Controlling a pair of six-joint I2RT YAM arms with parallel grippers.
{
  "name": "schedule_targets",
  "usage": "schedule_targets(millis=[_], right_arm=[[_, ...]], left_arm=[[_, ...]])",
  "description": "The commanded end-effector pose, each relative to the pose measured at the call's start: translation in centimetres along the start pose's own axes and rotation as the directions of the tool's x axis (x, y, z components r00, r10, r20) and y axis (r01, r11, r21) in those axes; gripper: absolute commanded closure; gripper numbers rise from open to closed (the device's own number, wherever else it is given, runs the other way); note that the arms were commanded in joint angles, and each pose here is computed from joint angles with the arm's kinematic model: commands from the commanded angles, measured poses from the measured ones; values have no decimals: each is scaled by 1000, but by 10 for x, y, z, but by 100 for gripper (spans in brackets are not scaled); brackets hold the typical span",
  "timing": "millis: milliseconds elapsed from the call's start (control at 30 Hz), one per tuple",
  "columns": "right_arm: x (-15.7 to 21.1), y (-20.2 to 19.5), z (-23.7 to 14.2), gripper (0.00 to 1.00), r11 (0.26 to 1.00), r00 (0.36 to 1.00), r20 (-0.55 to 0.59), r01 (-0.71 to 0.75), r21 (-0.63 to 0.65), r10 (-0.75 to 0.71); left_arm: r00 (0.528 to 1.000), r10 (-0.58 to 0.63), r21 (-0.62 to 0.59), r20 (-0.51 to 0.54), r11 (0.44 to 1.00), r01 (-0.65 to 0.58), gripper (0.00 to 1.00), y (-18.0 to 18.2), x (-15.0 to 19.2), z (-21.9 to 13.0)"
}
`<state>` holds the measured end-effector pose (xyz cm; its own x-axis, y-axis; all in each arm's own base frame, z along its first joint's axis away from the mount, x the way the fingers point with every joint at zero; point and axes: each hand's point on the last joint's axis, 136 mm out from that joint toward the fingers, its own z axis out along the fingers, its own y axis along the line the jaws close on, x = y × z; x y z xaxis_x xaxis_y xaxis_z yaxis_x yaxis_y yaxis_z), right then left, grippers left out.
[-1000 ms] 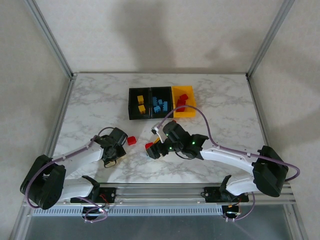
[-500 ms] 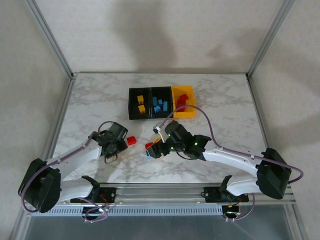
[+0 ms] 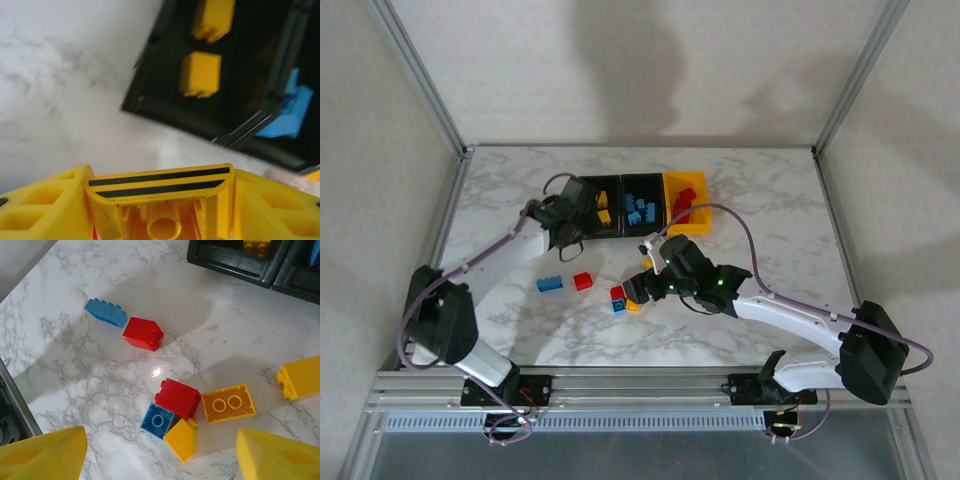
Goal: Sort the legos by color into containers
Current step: Place the lego in the container.
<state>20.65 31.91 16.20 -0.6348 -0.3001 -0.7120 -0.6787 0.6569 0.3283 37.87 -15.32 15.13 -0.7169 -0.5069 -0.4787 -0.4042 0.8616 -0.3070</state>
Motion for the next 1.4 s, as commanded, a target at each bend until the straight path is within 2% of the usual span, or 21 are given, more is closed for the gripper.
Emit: schedule_targets(millis=[0,133,300,567,1167,1367], right_arm=[[-7,-5,-12,22,999,999,40,-29,26,28],[-7,-15,-18,22,997,997,59,-50,63,47],[-16,-40,-22,22,978,992,101,-93,186,75],[-28,-49,-28,22,975,987,142,-107,197,80],[-18,-52,-35,22,974,984,150,-127,186,99],[-17,-52,-37,22,974,984,150,-127,188,99]], left_arm=[[999,17,15,29,1000,-17,43,-26,-25,12],[999,18,1,39,1000,-18,43,-54,-45,35],[1000,1,-18,21,1000,-1,43,-67,-52,68],[1000,-23,-58,8,998,23,43,-75,-58,103],[994,-102,-108,43,988,106,40,-56,-65,120],[995,-96,-108,24,989,98,33,-57,-61,128]])
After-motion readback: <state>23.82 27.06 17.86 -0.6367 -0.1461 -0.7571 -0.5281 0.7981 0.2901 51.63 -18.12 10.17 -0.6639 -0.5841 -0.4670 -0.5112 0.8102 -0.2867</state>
